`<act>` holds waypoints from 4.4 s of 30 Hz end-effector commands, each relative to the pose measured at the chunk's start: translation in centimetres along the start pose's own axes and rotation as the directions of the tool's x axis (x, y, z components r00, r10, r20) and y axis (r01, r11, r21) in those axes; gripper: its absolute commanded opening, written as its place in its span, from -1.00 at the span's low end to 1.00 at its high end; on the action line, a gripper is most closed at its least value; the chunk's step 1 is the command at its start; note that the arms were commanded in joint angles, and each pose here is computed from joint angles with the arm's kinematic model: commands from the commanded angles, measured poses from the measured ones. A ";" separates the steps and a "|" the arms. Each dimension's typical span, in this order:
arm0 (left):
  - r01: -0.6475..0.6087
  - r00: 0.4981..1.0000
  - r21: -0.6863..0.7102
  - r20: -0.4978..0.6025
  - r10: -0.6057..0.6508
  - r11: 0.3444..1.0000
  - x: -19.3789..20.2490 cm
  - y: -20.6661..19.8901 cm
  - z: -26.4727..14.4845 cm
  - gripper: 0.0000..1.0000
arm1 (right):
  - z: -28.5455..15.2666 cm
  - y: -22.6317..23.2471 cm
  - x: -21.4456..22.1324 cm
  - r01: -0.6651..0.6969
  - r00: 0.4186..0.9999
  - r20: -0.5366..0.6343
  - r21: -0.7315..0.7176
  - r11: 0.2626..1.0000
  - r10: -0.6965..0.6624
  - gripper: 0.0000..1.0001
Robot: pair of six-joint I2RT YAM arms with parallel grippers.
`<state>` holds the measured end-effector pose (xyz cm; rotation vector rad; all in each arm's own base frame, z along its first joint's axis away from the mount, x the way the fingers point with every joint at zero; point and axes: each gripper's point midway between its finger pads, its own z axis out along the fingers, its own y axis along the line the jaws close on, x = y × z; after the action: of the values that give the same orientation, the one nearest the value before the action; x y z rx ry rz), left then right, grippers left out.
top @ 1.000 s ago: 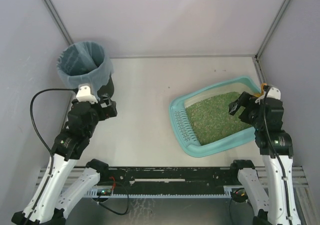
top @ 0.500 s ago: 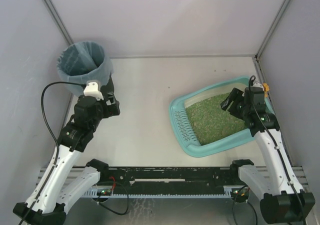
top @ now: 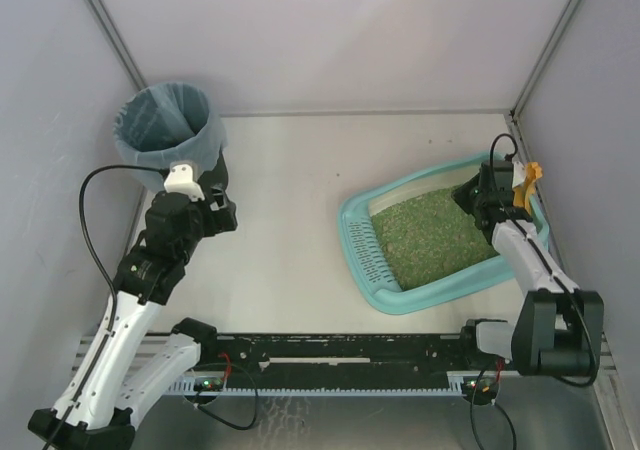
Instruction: Clean the litter box
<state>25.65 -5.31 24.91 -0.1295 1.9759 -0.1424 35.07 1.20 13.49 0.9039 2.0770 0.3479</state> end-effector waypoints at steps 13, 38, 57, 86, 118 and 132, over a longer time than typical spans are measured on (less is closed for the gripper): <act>0.074 0.995 0.032 0.064 -0.076 0.997 -2.1 0.5 -0.5 0.73 | 8.3 -0.3 -4.8 -0.112 0.968 0.222 -0.018 0.994 0.114 -1.00; 0.136 0.987 0.106 0.073 -0.144 0.985 -2.7 0.8 0.3 0.72 | 16.8 11.3 -2.9 0.036 0.994 0.109 -0.426 0.904 0.012 -1.00; 0.159 0.983 0.089 0.078 -0.166 0.983 -2.7 1.6 0.5 0.71 | 16.9 26.6 4.0 0.231 0.956 0.019 -0.665 0.710 -0.293 -1.00; 0.088 0.987 -0.037 0.141 -0.082 0.995 -17.5 2.8 2.3 0.73 | -8.8 12.5 8.2 0.472 0.854 0.066 -0.518 0.713 -0.517 -0.43; -0.174 0.930 0.115 -0.307 0.202 0.978 -13.5 -0.8 18.4 -0.65 | -13.5 5.0 12.0 0.454 0.849 0.027 -0.548 0.703 -0.528 -0.28; -0.259 0.921 0.421 -0.165 0.354 0.869 -13.3 -14.6 15.6 -1.00 | -13.3 4.5 12.2 0.455 0.851 0.025 -0.534 0.712 -0.525 -0.28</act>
<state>46.37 -12.06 27.62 0.3595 2.3286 -0.1759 21.69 13.81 16.62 -0.0235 2.1119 0.6524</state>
